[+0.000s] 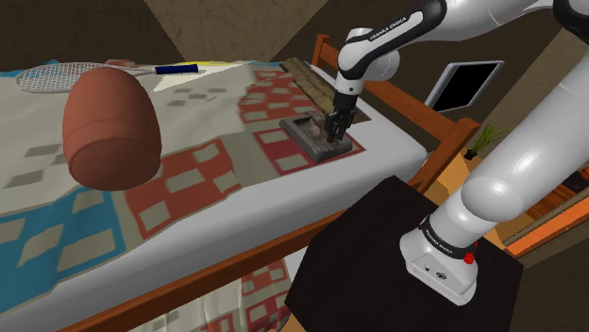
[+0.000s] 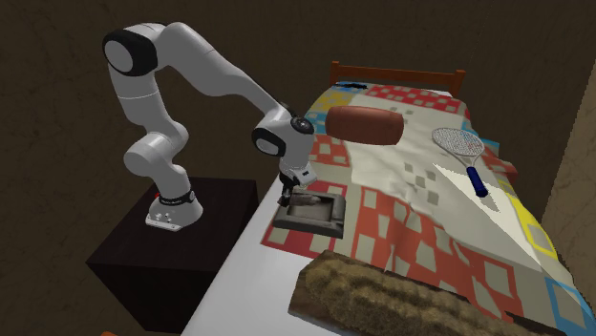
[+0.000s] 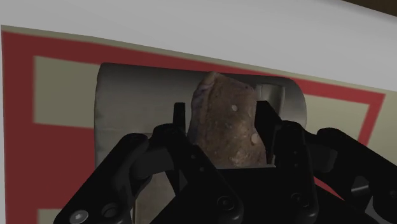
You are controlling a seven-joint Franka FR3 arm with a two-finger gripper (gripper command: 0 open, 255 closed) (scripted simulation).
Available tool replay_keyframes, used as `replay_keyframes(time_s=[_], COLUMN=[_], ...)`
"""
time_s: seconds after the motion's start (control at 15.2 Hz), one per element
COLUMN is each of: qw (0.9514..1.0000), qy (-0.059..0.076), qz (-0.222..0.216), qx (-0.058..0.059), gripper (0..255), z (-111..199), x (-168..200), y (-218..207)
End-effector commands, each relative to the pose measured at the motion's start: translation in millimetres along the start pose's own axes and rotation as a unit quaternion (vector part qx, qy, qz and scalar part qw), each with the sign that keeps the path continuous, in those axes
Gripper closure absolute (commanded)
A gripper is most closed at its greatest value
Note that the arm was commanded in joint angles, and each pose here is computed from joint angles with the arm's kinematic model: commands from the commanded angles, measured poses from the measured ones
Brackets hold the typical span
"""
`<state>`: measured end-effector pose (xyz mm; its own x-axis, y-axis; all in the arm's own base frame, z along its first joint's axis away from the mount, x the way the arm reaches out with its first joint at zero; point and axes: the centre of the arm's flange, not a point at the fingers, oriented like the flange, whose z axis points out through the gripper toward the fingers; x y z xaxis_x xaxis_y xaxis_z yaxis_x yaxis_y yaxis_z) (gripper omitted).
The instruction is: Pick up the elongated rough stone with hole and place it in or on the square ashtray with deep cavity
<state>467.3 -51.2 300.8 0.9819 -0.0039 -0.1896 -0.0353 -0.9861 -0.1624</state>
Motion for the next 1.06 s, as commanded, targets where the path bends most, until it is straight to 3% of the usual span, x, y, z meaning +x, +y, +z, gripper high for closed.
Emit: replay_keyframes(time_s=[0.0, 0.46, 0.99], qw=[1.0000, 1.0000, 1.0000], qy=[-0.001, -0.001, -0.001], qz=[0.000, 0.000, 0.000], qx=[0.000, 0.000, 0.000], gripper=[255, 255, 255], z=[1.0, 1.1, -39.8], x=[-0.3, -0.3, -8.3], y=[0.4, 0.4, -6.4])
